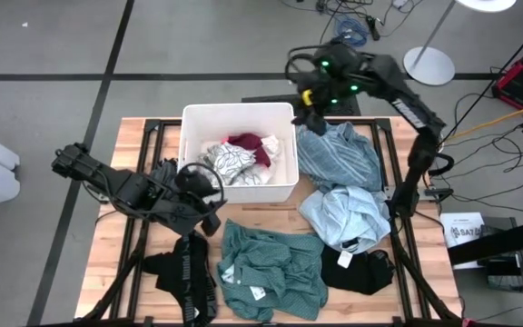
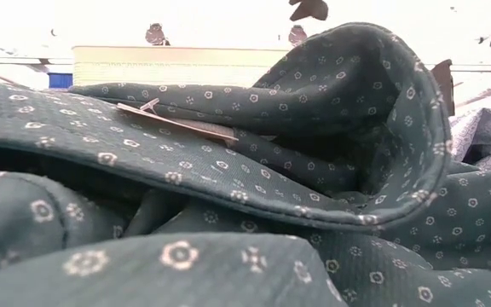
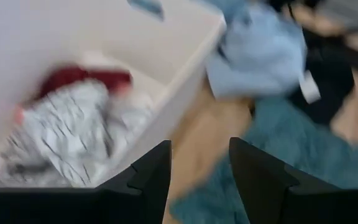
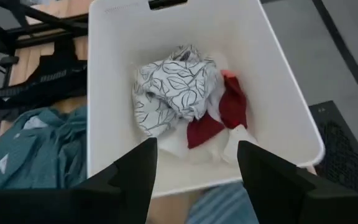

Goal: Sort clothes
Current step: Fold the green polo shirt

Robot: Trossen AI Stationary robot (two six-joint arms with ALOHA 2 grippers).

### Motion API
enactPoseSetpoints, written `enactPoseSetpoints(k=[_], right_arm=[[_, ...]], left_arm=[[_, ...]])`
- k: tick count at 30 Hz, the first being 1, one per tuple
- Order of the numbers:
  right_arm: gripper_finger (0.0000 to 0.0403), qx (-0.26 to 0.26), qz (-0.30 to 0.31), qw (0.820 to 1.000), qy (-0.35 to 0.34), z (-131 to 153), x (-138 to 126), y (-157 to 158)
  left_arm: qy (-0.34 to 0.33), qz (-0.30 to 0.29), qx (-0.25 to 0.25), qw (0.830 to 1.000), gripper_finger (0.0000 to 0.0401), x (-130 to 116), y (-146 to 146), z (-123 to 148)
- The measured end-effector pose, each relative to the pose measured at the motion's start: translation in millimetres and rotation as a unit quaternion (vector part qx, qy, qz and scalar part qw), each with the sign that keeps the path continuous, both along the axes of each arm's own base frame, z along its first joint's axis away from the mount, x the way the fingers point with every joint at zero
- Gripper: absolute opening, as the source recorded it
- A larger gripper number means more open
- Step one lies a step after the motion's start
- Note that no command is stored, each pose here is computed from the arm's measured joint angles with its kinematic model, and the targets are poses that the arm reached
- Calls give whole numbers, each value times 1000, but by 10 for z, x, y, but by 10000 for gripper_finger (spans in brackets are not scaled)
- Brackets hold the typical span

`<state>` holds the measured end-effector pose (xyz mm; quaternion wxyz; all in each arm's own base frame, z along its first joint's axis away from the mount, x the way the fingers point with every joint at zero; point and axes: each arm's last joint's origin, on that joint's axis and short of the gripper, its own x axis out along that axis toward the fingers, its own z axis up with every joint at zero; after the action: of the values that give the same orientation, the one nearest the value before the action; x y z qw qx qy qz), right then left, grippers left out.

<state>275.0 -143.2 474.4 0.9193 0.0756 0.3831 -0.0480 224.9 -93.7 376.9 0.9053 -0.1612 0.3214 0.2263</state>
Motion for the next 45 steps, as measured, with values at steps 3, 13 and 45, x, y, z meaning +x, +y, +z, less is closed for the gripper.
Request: enactPoseSetpoints(k=[3, 13, 45], right_arm=[[210, 9, 20, 1000, -11, 118, -153, 173], [210, 68, 113, 991, -17, -71, -348, 654], [210, 213, 129, 964, -91, -2381, -292, 2219]], left_arm=[[34, -36, -24, 998, 171, -3, -50, -46], [96, -61, -36, 993, 171, -34, -131, -276], [154, -303, 57, 938, 171, 258, -367, -1054]])
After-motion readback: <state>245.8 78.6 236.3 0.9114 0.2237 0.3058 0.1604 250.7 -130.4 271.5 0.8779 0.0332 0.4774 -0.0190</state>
